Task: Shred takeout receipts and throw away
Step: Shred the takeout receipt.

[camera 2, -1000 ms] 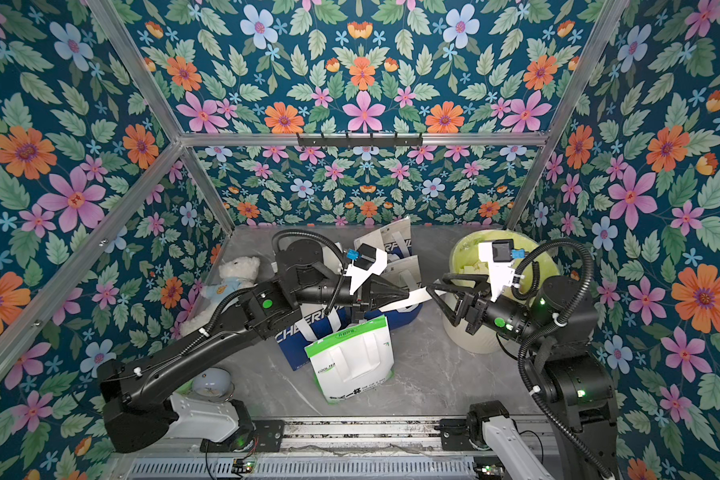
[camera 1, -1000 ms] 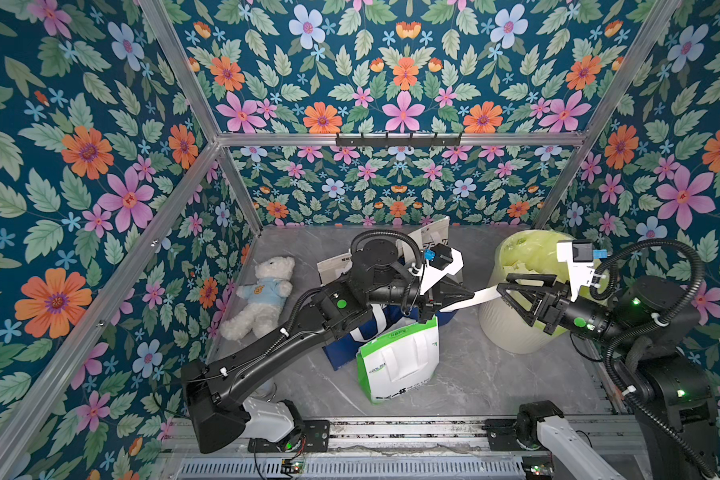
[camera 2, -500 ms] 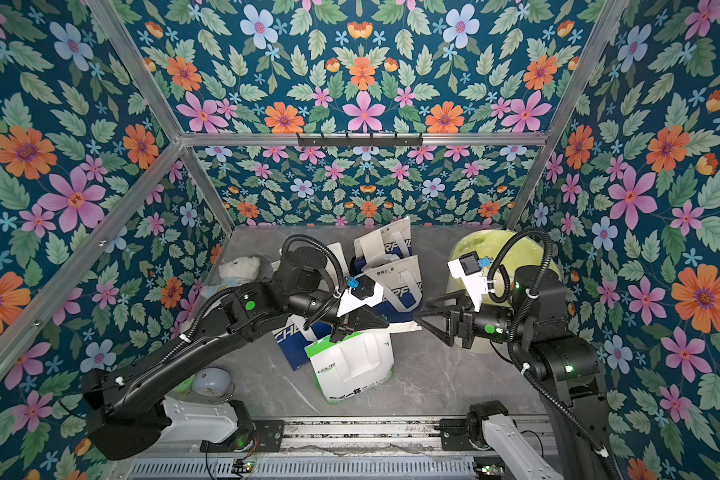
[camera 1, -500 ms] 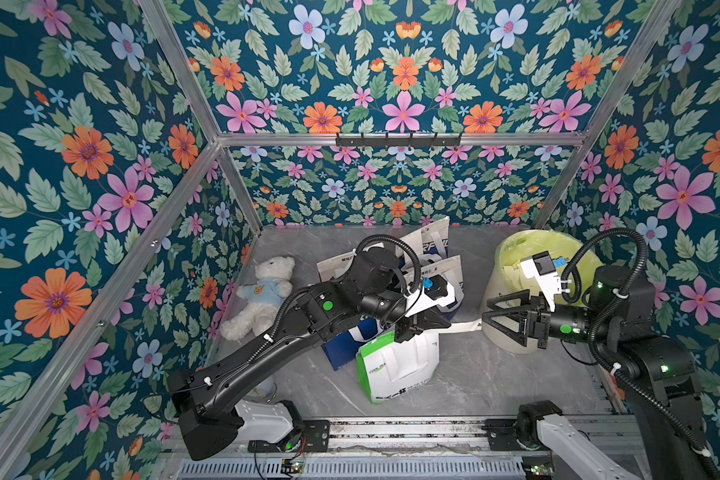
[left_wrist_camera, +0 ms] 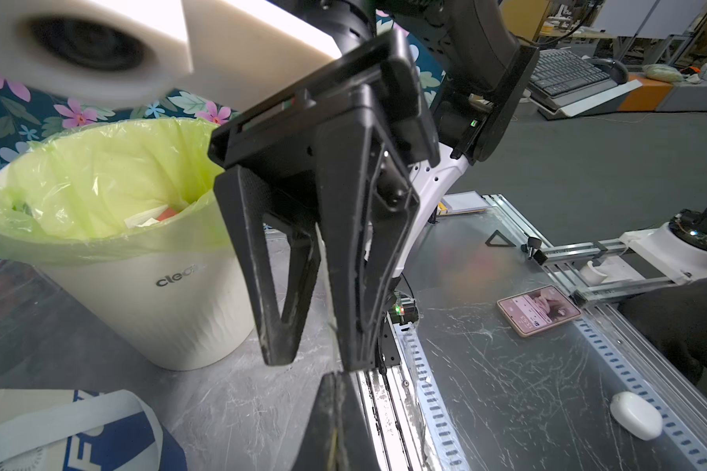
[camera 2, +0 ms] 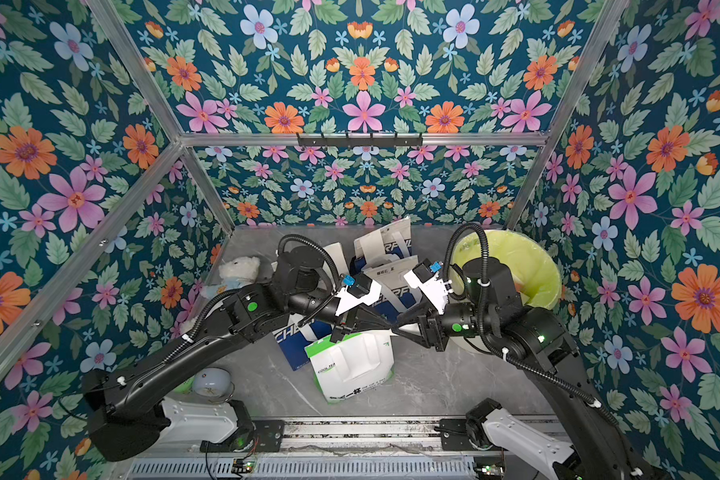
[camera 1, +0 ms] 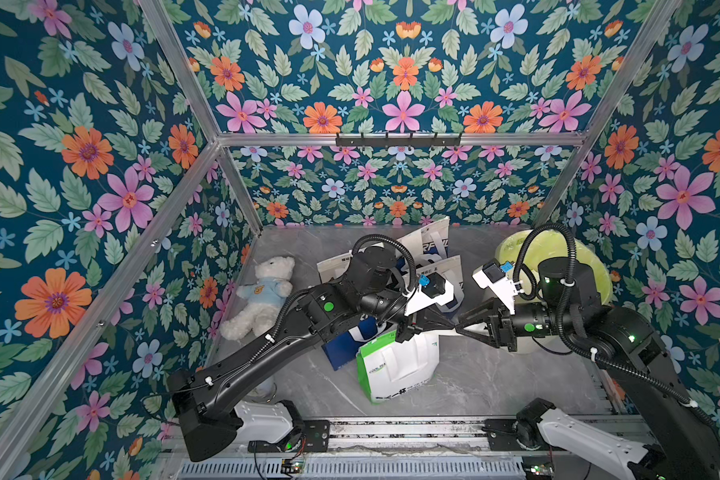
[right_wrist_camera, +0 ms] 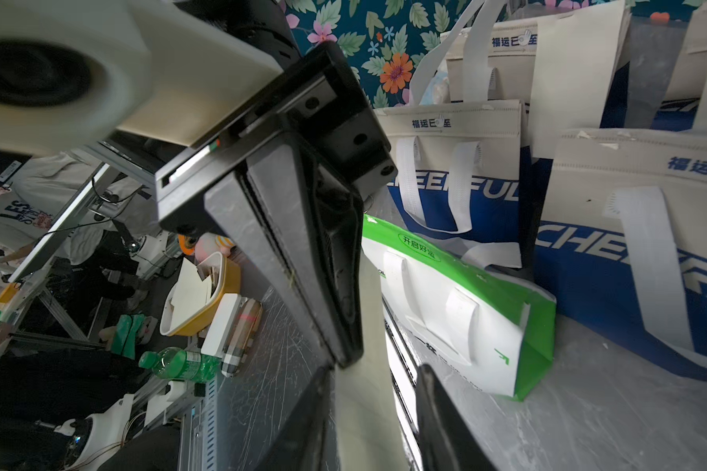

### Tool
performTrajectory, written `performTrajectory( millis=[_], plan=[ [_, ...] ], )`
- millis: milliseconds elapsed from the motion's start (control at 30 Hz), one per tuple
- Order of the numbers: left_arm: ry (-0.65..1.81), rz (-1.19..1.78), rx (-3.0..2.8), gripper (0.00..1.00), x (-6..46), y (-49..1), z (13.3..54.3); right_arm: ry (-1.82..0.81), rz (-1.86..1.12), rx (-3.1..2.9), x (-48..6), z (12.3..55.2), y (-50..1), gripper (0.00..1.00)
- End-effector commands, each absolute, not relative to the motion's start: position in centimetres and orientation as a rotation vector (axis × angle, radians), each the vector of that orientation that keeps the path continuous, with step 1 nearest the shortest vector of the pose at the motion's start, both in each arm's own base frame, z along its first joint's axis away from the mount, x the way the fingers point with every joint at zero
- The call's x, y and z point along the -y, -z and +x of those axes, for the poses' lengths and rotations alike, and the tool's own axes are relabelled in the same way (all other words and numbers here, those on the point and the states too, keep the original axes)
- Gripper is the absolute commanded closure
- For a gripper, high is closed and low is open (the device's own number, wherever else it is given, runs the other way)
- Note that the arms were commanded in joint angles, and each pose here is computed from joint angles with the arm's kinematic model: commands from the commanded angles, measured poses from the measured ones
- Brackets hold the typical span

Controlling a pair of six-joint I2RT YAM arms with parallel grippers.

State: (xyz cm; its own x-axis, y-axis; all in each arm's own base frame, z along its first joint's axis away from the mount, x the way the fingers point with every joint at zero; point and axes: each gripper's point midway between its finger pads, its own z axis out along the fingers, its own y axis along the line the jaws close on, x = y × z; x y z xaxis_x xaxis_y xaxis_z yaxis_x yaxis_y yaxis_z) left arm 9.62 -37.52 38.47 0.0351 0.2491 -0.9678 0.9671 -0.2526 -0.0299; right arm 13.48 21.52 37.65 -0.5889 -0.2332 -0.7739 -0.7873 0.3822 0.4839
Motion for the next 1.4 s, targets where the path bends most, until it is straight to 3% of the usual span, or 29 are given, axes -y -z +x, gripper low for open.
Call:
performTrajectory(
  millis=[0,133,267,333,433,500,833,1367],
  plan=[
    [1.283,1.592,-1.194,1.00,37.4,-39.6,9.1,-1.132,-0.846,-2.006,-21.4,14.5,-38.0,0.73],
    [1.262,1.585,-1.194,1.00,37.3,-39.5,9.3,-1.134,-0.829,-2.013,-21.5,14.6,-38.1,0.86],
    [1.249,1.577,-1.192,1.00,37.2,-39.6,9.4,-1.150,-0.814,-2.015,-21.5,14.6,-38.1,0.88],
    [1.245,1.577,-1.196,1.00,37.3,-39.5,9.5,-1.160,-0.813,-2.002,-21.6,14.5,-38.4,0.84],
    [1.238,1.576,-1.205,1.00,37.2,-39.3,9.6,-1.177,-0.831,-1.986,-21.6,14.0,-38.8,0.66],
    [1.237,1.575,-1.202,1.00,37.1,-39.4,9.6,-1.191,-0.845,-1.972,-21.6,13.7,-39.1,0.61],
    [1.227,1.564,-1.204,1.00,37.0,-39.5,9.8,-1.235,-0.873,-1.960,-22.0,13.4,-39.4,0.66],
    [1.142,1.508,-1.251,1.00,37.4,-39.0,11.6,-1.297,-0.866,-1.997,-22.5,13.2,-38.7,1.00]
  ],
)
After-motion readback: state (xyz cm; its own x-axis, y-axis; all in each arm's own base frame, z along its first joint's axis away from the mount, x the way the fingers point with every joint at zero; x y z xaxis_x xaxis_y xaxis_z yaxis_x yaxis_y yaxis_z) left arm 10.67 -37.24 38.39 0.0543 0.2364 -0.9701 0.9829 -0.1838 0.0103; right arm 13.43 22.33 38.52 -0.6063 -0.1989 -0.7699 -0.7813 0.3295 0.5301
